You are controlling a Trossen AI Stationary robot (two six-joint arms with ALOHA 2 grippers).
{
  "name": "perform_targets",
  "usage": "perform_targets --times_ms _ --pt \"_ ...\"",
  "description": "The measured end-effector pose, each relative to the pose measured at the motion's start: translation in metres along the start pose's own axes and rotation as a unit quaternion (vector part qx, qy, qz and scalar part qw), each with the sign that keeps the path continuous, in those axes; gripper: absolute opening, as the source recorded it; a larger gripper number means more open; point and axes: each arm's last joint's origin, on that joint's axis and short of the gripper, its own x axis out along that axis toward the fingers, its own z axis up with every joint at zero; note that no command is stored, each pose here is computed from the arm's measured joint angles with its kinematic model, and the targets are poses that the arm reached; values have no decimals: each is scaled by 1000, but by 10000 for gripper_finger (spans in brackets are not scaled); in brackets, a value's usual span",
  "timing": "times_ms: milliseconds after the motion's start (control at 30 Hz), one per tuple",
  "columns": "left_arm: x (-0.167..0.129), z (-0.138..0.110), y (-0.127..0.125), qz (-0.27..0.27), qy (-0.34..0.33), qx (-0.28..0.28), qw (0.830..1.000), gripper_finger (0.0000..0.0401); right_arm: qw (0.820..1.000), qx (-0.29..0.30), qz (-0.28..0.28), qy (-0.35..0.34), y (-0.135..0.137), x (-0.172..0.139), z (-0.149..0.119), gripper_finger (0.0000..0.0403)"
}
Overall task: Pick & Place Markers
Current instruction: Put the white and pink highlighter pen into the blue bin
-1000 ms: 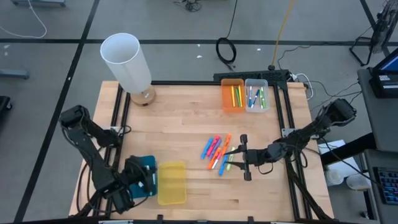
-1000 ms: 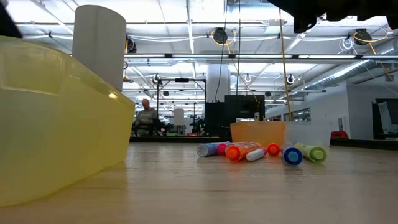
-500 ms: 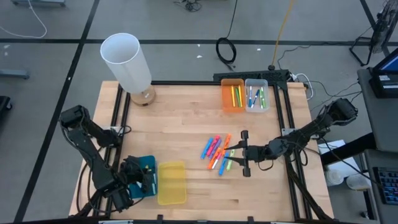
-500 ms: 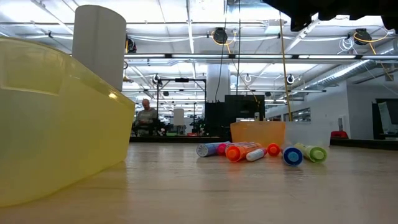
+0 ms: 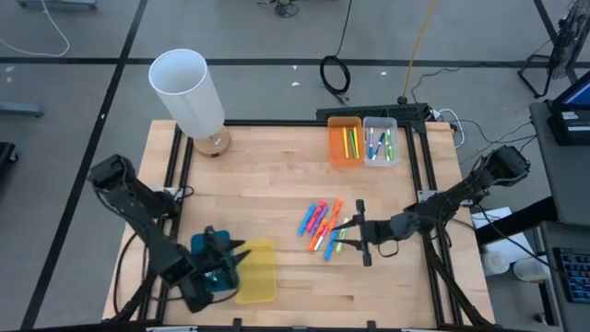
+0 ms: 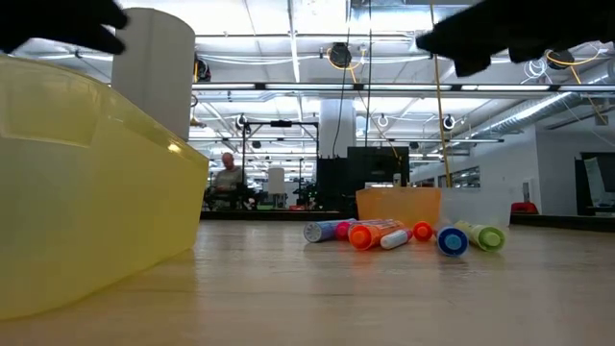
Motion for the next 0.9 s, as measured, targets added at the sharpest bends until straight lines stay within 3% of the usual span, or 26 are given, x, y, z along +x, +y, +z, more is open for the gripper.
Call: perform_targets --times_ms 100,233,333,500,600,900 --pt "18 14 -11 -32 13 50 998 147 998 2 -2 63 1 5 -5 130" --pt "38 38 -26 -117 10 123 985 141 988 -13 -4 154 6 17 -10 130" --pt "48 59 -31 -198 -7 180 964 137 980 -32 -2 195 13 31 -14 130" --pt "55 93 -28 -309 -60 259 913 140 955 -68 33 287 20 54 -22 130" --pt "59 111 -18 -328 -80 279 899 148 934 -70 37 349 17 66 -21 130" --pt "85 136 37 -352 -111 256 893 167 895 -106 78 426 -2 92 -13 130"
